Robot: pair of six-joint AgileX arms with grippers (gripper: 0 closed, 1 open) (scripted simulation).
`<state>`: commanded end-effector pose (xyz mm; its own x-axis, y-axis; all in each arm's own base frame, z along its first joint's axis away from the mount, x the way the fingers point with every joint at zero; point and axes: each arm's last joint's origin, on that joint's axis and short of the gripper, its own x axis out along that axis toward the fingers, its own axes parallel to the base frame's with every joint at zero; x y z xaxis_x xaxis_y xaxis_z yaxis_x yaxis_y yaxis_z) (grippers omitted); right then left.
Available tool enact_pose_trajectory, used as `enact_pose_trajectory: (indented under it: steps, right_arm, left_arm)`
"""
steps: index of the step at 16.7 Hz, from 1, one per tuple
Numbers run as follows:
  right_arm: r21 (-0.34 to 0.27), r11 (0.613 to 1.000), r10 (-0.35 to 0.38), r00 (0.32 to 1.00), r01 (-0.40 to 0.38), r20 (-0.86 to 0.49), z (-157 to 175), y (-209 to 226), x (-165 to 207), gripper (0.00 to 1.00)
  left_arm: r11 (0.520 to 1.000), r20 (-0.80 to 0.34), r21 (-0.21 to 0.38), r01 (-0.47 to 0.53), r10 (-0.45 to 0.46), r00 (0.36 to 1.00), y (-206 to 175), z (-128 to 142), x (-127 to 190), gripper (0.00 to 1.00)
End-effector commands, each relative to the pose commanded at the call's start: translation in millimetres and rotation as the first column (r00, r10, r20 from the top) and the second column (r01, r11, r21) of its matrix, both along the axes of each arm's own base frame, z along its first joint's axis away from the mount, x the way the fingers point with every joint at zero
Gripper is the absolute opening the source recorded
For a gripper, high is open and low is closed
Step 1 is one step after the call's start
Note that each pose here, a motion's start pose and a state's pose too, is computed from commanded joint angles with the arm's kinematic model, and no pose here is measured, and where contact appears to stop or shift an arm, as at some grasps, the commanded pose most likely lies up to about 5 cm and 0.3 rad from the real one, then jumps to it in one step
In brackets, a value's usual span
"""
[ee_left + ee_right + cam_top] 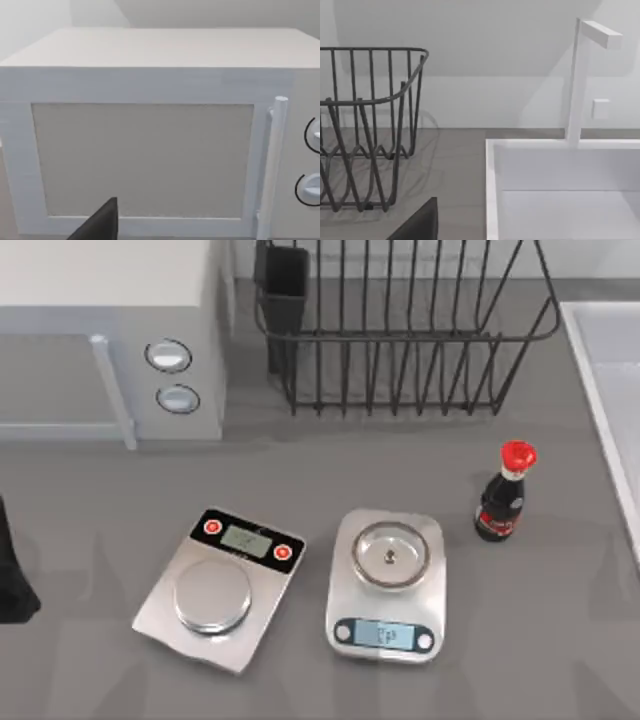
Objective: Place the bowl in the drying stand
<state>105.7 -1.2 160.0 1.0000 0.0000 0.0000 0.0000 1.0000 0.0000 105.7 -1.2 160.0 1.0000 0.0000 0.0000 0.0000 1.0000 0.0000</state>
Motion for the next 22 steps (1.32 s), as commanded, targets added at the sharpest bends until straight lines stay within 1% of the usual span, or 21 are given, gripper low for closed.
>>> enact_pose_trajectory:
  steps: [3, 5, 8, 10, 11, 12, 14, 16, 19, 20, 22]
  right_arm:
    - [-0.007, 1.000, -0.007, 1.000, 0.007, -0.010, 1.9, -0.7, 0.0, 1.00]
    - [-0.038, 0.999, -0.039, 0.998, 0.037, -0.055, 11.1, -4.0, 0.2, 1.00]
    - [-0.119, 0.988, -0.119, 0.975, 0.097, -0.187, 37.2, -13.1, 4.2, 1.00]
    - [-0.182, 0.975, -0.180, 0.930, 0.126, -0.322, 56.9, -22.6, 13.1, 1.00]
    - [-0.210, 0.969, -0.209, 0.892, 0.132, -0.401, 65.8, -29.0, 20.2, 1.00]
    - [-0.235, 0.963, -0.234, 0.842, 0.132, -0.486, 73.5, -36.8, 29.1, 1.00]
    - [-0.262, 0.958, -0.263, 0.711, 0.114, -0.652, 84.1, -56.9, 50.4, 1.00]
    - [-0.257, 0.963, -0.259, 0.553, 0.083, -0.792, 88.2, -82.5, 72.2, 1.00]
    - [-0.202, 0.979, -0.204, 0.325, 0.041, -0.923, 87.2, -126.2, 98.1, 1.00]
    - [-0.177, 0.984, -0.179, 0.262, 0.031, -0.949, 86.1, -140.9, 104.4, 1.00]
    - [-0.123, 0.992, -0.124, 0.157, 0.018, -0.980, 82.7, -169.4, 114.1, 1.00]
  left_arm:
    - [1.000, 0.000, 0.000, 0.000, 0.000, 1.000, 0.0, 0.0, 0.0, 1.00]
    - [1.000, 0.000, 0.000, 0.000, 0.000, 1.000, 0.0, 0.0, 0.0, 1.00]
    - [1.000, 0.000, 0.000, 0.000, 0.000, 1.000, 0.0, 0.0, 0.0, 1.00]
    - [1.000, 0.000, 0.000, 0.000, 0.000, 1.000, 0.0, 0.0, 0.0, 1.00]
    - [1.000, 0.000, 0.000, 0.000, 0.000, 1.000, 0.0, 0.0, 0.0, 1.00]
    - [1.000, 0.000, 0.000, 0.000, 0.000, 1.000, 0.0, 0.0, 0.0, 1.00]
    - [1.000, 0.000, 0.000, 0.000, 0.000, 1.000, 0.0, 0.0, 0.0, 1.00]
    - [1.000, 0.000, 0.000, 0.000, 0.000, 1.000, 0.0, 0.0, 0.0, 1.00]
    - [1.000, 0.000, 0.000, 0.000, 0.000, 1.000, 0.0, 0.0, 0.0, 1.00]
    - [1.000, 0.000, 0.000, 0.000, 0.000, 1.000, 0.0, 0.0, 0.0, 1.00]
    - [1.000, 0.000, 0.000, 0.000, 0.000, 1.000, 0.0, 0.0, 0.0, 1.00]
